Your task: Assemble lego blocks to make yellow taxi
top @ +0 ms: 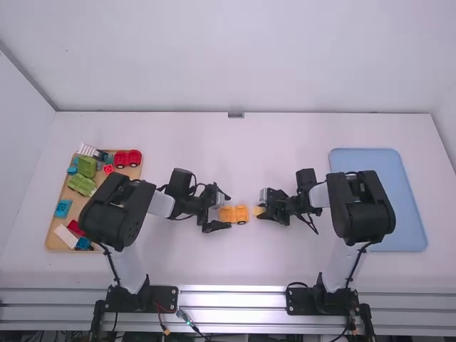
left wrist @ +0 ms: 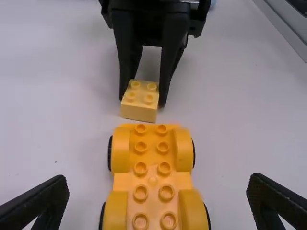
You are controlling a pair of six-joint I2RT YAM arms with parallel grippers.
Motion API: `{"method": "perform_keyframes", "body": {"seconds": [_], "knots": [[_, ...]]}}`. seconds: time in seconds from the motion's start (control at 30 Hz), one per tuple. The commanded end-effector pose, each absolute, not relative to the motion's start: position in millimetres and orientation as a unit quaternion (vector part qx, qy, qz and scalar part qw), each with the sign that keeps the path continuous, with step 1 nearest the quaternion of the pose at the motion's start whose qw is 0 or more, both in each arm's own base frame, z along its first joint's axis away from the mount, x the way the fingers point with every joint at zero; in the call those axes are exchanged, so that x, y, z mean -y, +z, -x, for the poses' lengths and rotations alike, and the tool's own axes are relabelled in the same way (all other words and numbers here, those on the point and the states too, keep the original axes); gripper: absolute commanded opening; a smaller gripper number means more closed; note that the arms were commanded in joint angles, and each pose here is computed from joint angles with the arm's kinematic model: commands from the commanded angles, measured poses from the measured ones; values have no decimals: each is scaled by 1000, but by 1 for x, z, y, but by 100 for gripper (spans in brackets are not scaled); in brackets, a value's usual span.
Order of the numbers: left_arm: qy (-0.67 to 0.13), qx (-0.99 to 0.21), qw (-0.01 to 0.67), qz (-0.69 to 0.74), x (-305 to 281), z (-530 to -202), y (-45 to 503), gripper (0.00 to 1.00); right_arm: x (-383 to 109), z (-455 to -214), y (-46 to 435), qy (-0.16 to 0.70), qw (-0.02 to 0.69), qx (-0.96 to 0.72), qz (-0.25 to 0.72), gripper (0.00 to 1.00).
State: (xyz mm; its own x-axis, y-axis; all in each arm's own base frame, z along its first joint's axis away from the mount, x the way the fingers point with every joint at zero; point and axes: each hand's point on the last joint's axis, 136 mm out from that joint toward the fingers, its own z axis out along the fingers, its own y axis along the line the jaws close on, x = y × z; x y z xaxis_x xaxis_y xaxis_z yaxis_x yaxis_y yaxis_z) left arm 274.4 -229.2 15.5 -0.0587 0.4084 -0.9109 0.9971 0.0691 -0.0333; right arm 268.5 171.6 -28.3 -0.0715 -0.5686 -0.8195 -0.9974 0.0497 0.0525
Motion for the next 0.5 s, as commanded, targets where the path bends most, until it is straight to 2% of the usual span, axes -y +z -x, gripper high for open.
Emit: {"method": "perform_keyframes", "body": {"seconds": [0.0,0.27,0.47], "knots": [[-367,-622,379,-578,233,-272,5,99,-173,-270,-25,348,318,-652,594,16],[-352,-635,370,-580,232,-273,-10,99,-180,-276,2,388,305,-635,594,13],[-371,-619,366,-588,236,-269,-19,100,-190,-267,28,408,291,-581,641,19]]}}
